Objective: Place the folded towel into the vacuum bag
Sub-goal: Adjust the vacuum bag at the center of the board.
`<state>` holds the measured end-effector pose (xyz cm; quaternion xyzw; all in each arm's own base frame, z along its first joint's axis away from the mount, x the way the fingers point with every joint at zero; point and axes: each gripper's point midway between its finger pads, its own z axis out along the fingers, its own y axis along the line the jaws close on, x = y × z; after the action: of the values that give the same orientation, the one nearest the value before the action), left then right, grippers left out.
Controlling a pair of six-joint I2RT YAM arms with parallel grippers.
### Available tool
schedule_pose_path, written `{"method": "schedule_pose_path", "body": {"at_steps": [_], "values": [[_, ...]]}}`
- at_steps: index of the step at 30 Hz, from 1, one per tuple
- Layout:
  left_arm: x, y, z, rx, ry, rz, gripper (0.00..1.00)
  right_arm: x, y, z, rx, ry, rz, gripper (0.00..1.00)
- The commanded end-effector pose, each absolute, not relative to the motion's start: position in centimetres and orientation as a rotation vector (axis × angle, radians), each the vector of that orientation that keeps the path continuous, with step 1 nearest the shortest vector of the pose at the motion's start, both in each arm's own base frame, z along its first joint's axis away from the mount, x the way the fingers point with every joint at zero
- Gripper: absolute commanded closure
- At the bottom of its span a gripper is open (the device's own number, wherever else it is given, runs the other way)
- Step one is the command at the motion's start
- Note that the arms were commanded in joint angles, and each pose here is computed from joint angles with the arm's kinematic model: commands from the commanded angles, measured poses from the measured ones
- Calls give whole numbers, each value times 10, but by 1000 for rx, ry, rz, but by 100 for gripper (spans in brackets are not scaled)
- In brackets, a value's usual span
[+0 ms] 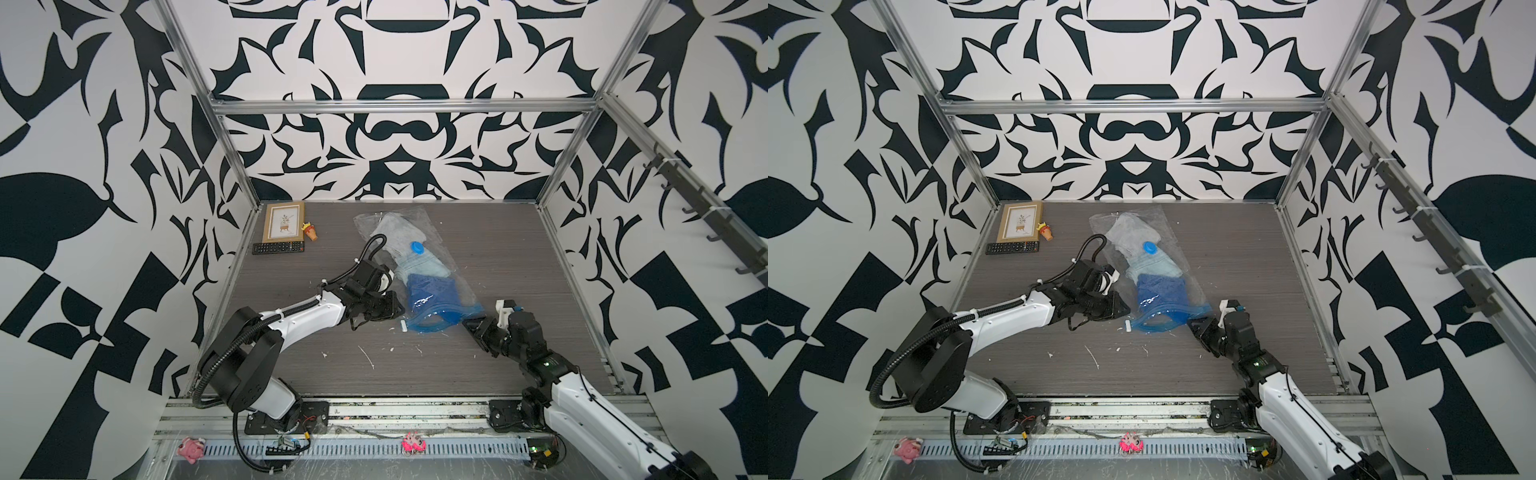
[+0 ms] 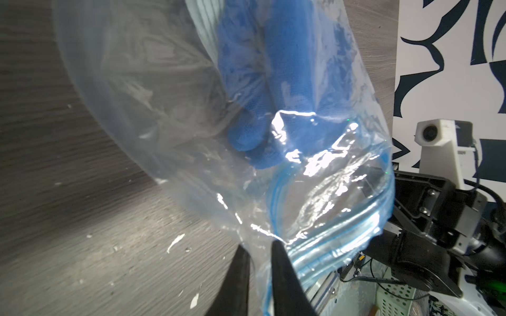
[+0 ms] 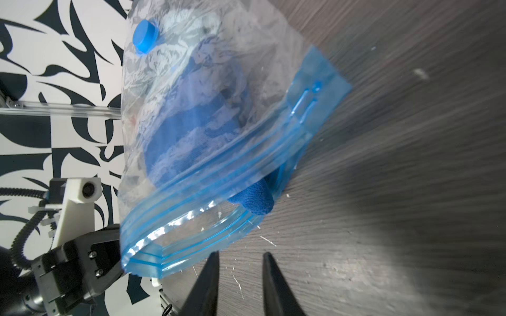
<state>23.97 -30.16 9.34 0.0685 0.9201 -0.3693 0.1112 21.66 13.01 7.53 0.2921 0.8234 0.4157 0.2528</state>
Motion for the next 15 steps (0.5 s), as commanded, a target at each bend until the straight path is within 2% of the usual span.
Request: {"method": "schedule_pose_path", "body": {"at_steps": [1, 2, 4, 6, 10, 15], "values": [[244, -300, 100, 184, 2671, -1082, 91, 226, 111, 86, 856, 2128, 1039, 52], [245, -300, 99, 181, 2674, -1074, 93, 228, 106, 88, 863, 2109, 1011, 46], [246, -301, 101, 182, 2676, -1070, 98, 233, 95, 91, 865, 2075, 949, 27], [247, -301, 101, 187, 2684, -1063, 100, 238, 87, 87, 883, 2070, 905, 20], [250, -304, 107, 196, 2676, -1064, 100, 255, 77, 75, 932, 2076, 919, 15], [251, -304, 110, 196, 2681, -1058, 100, 287, 69, 78, 932, 2060, 984, 16]]}}
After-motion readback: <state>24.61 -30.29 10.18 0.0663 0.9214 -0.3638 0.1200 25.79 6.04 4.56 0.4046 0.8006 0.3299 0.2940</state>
